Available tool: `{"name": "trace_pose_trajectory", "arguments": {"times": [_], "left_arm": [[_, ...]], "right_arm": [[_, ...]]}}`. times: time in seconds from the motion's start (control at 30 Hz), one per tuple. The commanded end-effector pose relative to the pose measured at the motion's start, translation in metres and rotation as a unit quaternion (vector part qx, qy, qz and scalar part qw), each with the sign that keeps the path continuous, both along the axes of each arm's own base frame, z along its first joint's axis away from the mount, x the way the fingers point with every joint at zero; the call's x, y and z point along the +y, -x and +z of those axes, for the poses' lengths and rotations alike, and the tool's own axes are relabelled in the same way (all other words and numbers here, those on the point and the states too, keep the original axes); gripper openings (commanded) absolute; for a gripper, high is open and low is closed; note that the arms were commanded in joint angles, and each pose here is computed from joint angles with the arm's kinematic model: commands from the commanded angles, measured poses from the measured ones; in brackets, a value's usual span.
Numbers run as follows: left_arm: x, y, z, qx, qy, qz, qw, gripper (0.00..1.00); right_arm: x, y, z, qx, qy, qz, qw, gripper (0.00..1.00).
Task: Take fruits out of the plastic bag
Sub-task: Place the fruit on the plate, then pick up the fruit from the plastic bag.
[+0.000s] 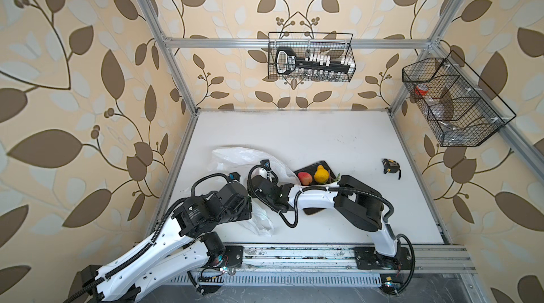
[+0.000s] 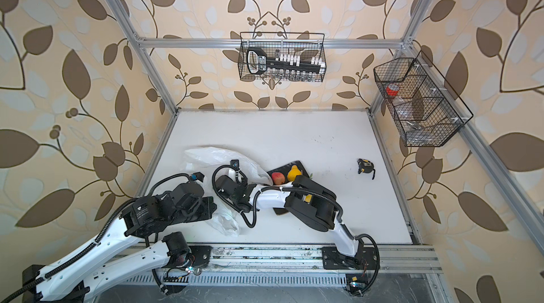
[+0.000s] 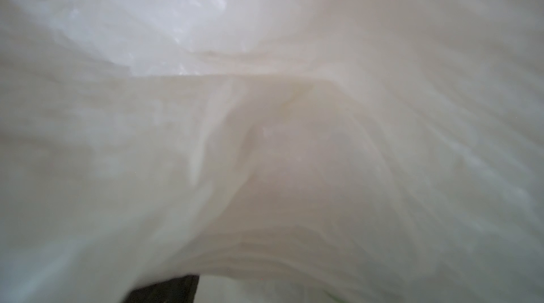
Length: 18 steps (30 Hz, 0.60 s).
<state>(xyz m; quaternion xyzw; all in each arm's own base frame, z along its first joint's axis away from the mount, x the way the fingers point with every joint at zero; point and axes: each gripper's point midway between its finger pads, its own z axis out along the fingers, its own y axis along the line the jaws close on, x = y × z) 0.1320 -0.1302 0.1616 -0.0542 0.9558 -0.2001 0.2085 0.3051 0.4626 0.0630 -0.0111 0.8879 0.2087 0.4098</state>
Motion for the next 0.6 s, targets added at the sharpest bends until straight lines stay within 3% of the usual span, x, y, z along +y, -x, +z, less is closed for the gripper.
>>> {"name": "trace_pose_trajectory", "arguments": {"times": [0.0,0.27,0.57], "left_arm": [[-0.003,0.000,0.014,-0.014,0.008,-0.018,1.000,0.00],[-0.003,0.003,0.019,-0.015,0.009,-0.026,1.000,0.00],[0.005,0.004,0.016,-0.017,0.002,-0.012,1.000,0.00]], "right_arm": [[-0.008,-0.015,-0.006,-0.020,0.027,-0.043,0.998,0.82],[-0.006,-0.038,-0.024,-0.018,0.044,-0.070,0.996,0.80],[-0.007,-0.036,-0.024,-0.014,0.046,-0.063,0.997,0.44]]}}
